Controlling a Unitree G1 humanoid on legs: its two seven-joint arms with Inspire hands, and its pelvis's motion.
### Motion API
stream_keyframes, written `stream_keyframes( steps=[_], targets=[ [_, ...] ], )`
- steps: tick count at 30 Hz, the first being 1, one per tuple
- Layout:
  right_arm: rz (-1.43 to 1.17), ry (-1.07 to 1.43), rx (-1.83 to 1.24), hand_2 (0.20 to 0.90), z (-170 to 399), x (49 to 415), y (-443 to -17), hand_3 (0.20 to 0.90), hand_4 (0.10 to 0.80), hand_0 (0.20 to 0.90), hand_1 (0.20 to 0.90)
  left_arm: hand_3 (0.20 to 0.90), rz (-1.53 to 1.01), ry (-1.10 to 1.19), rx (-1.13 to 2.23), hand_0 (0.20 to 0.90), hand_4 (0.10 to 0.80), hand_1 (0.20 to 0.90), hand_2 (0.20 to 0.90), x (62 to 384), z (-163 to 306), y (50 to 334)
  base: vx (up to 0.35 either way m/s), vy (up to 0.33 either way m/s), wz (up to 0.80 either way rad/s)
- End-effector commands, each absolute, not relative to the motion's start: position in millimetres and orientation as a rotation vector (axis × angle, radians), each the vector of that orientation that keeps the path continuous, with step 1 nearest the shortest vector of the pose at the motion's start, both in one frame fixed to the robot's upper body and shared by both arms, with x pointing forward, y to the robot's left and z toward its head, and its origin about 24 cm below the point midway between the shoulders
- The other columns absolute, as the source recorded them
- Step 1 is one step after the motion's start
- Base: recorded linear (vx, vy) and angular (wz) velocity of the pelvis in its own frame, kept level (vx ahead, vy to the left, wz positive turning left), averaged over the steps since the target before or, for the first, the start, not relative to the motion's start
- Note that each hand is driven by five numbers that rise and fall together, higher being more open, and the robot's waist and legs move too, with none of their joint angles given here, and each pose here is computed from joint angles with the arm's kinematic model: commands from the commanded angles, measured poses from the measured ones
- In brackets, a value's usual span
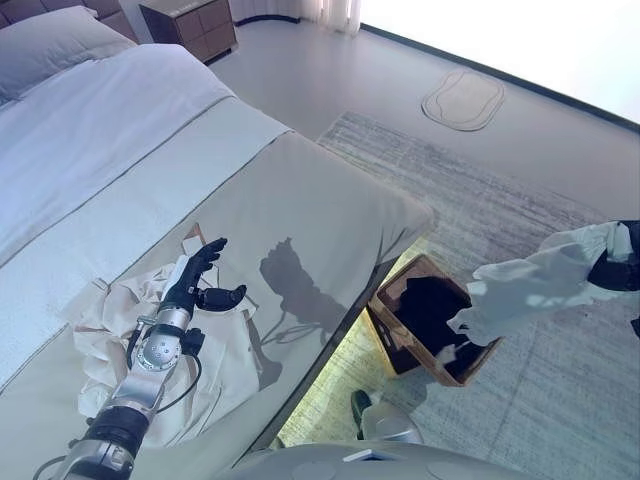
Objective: Pick up the clothes from the bed and place them into the basket
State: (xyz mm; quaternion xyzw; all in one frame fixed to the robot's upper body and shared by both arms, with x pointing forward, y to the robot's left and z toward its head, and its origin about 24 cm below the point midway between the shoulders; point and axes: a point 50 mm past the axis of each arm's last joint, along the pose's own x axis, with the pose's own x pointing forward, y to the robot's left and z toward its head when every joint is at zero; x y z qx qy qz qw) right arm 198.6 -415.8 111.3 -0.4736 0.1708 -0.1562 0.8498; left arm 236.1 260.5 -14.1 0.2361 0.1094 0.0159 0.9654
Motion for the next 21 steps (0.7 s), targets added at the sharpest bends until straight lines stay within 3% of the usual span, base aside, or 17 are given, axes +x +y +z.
stream_keyframes(
  steps=[1,21],
  targets=[
    [-0.405,0.177,-1.000,0.300,154.3,221.0,-418.8,0.200,0.100,0.300,0.300,0.900,0.043,0.112,0.528,0.900,0.800,0.900,0.900,250.4,9.3,271.3,-0.037,-0.062,-0.01],
    [-0.466,0.435,-0.933,0.300,105.3,238.8,-430.0,0.200,0.100,0.300,0.300,0.900,-0.033,0.099,0.537,0.900,0.800,0.900,0.900,261.2,15.4,255.9,-0.028,-0.034,0.05]
  ],
)
